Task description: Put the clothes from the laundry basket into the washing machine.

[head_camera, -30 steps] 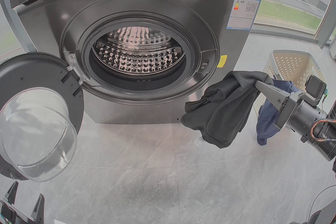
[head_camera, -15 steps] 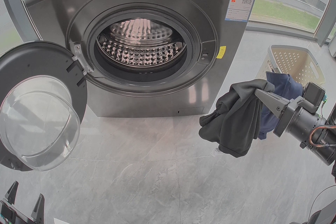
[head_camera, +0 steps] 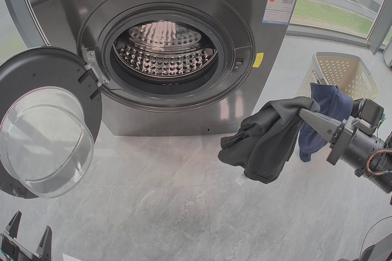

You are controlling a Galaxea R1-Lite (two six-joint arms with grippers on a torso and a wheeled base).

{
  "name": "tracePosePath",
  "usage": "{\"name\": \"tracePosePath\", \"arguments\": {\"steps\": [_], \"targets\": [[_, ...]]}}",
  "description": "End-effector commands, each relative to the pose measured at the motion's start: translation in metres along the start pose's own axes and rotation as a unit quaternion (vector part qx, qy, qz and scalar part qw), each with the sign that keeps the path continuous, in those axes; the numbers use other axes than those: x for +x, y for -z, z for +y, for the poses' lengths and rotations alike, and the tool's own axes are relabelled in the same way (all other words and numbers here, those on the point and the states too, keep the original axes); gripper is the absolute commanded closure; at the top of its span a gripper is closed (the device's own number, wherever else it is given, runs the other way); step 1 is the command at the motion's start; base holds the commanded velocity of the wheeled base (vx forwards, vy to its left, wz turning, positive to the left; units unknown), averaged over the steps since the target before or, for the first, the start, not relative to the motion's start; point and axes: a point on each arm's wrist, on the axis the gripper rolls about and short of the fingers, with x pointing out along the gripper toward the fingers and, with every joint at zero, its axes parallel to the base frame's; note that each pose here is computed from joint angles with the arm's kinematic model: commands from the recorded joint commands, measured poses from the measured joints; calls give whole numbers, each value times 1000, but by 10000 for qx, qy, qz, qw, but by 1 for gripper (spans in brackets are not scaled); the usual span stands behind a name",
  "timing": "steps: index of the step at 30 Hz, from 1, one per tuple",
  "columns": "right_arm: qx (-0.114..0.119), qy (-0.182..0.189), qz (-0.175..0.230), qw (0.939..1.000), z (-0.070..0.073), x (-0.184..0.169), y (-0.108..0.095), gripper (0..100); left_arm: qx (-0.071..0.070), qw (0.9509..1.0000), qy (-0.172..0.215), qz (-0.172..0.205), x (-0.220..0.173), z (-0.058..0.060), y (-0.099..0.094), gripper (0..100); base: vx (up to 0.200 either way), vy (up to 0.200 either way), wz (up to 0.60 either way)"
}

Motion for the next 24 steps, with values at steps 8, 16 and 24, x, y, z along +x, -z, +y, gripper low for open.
{"name": "tracePosePath", "arguments": {"steps": [8, 16, 24], "targets": [[223, 180, -71, 9996, -8, -1, -3, 100, -12, 10000, -10, 21, 0, 0, 5, 0, 0, 0, 0], [204, 209, -80, 9995, -9, -2, -3, 100, -12, 10000, -10, 21, 0, 0, 5, 0, 0, 0, 0], [202, 163, -49, 9997, -8, -2, -2, 100, -12, 10000, -10, 21, 0, 0, 5, 0, 0, 0, 225]]}}
